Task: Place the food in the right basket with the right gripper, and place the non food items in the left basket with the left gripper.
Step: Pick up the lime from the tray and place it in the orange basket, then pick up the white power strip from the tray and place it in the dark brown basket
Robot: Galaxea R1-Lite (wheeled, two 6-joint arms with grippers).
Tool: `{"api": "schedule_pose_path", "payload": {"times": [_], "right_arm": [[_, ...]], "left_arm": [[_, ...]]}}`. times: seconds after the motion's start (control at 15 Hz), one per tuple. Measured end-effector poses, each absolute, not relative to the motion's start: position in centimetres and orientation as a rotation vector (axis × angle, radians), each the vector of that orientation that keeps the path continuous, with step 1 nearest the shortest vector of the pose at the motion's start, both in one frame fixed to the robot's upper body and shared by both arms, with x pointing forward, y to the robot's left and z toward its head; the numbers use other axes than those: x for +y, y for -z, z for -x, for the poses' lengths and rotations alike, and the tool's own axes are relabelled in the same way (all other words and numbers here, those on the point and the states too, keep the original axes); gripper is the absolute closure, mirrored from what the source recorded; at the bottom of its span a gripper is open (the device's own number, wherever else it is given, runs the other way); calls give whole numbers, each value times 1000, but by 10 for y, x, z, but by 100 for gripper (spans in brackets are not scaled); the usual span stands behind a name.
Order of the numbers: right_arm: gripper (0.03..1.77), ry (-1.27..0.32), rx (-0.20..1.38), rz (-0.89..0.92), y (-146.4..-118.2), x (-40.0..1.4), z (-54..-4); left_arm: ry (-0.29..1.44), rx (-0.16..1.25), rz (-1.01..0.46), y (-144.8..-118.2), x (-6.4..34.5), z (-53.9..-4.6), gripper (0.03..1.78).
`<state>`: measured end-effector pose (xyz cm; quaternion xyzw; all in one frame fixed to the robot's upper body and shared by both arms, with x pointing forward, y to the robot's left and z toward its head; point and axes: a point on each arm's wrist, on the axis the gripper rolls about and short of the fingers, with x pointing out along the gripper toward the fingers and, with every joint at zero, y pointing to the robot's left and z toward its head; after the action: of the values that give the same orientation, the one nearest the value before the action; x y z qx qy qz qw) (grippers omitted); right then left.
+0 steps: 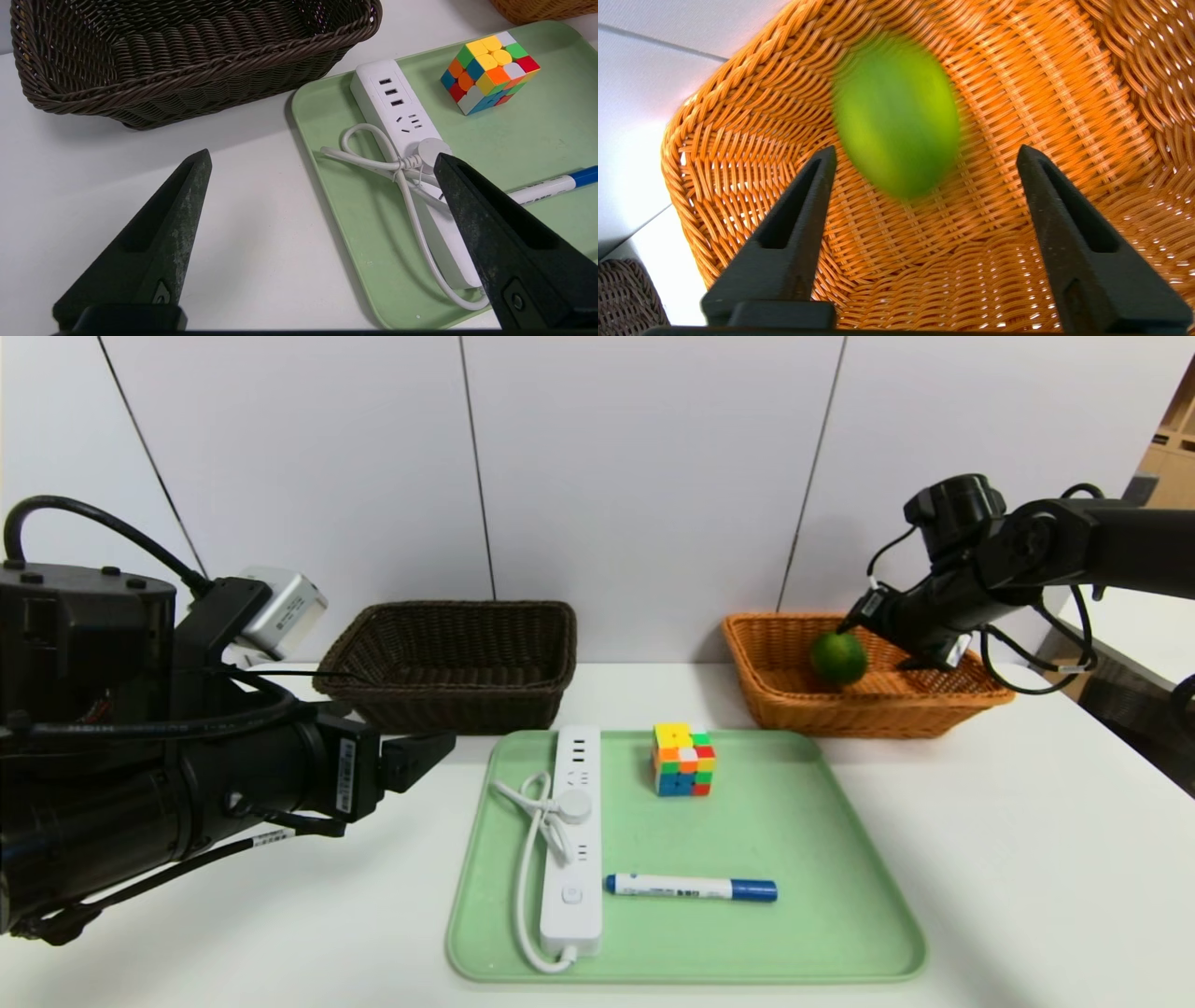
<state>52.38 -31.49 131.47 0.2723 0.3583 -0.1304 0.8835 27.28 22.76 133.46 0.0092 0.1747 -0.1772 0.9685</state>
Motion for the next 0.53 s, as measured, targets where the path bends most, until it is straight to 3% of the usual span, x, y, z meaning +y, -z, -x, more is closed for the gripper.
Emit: {"api": "schedule_pose_path", "payload": {"times": [0.27,0.53], "right_arm": [[32,271,734,-561,-1320,-319,-522],[22,231,677,-528,-1355,-317,-499]], "left_arm": [[357,353,-20,-1334,228,-273,12],[358,336,-12,-1340,228,-273,12]]}}
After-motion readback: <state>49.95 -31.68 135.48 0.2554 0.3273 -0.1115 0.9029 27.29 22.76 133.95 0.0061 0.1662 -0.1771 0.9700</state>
